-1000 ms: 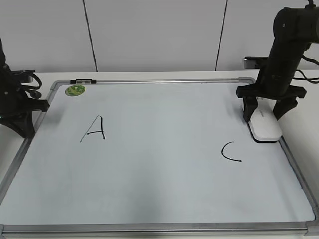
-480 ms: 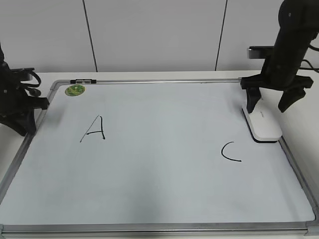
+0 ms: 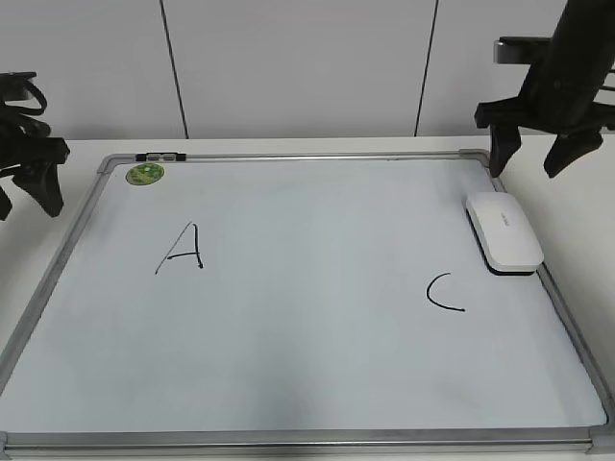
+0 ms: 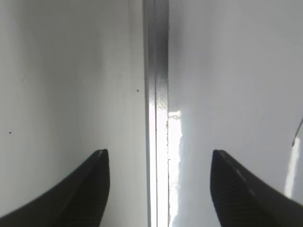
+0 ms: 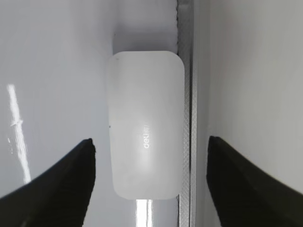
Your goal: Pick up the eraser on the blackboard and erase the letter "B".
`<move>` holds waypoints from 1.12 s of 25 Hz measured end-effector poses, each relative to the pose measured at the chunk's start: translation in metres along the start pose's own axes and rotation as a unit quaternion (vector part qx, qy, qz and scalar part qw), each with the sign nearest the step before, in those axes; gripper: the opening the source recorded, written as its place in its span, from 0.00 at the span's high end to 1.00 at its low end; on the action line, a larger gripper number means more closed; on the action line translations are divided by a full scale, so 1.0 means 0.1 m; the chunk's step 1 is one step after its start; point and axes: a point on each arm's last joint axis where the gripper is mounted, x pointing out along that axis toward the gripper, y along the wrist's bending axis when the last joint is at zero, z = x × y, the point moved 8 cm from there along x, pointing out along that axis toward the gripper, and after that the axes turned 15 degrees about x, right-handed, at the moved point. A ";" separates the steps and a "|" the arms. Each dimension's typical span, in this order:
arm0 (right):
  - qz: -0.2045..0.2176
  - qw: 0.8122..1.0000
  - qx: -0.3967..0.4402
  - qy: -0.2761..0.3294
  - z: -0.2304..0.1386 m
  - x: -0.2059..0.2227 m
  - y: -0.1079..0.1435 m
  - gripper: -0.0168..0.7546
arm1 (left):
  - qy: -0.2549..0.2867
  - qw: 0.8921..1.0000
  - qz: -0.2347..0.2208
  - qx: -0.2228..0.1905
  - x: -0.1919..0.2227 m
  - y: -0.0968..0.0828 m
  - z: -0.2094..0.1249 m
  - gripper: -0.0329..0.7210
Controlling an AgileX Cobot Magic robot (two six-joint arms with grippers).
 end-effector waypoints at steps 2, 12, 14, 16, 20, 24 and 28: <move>0.002 1.000 -0.006 -0.015 0.00 -0.14 0.05 0.29 | 0.000 1.000 0.004 0.003 -0.09 0.00 -0.03 0.30; -0.033 0.995 -0.062 -0.071 -0.57 -0.80 0.35 0.30 | -0.099 0.993 0.070 0.014 -0.89 -0.18 -0.24 0.30; -0.029 0.995 -0.063 -0.070 -0.78 -0.87 0.33 0.30 | -0.114 0.991 0.071 0.022 -0.94 -0.27 -0.34 0.30; -0.022 0.995 -0.062 -0.081 -0.93 -0.95 0.27 0.30 | -0.135 0.988 0.071 0.031 -1.04 -0.35 -0.43 0.30; -0.012 0.992 -0.069 -0.103 -1.33 -0.99 0.03 0.30 | -0.164 0.982 0.078 0.057 -1.22 -0.50 -0.69 0.30; 0.011 0.988 -0.067 -0.140 -1.69 -1.06 -0.20 0.30 | -0.185 0.976 0.085 0.074 -1.39 -0.58 -1.05 0.30; 0.027 0.985 -0.052 -0.162 -2.04 -1.13 -0.42 0.30 | -0.209 0.971 0.088 0.081 -1.47 -0.62 -1.46 0.30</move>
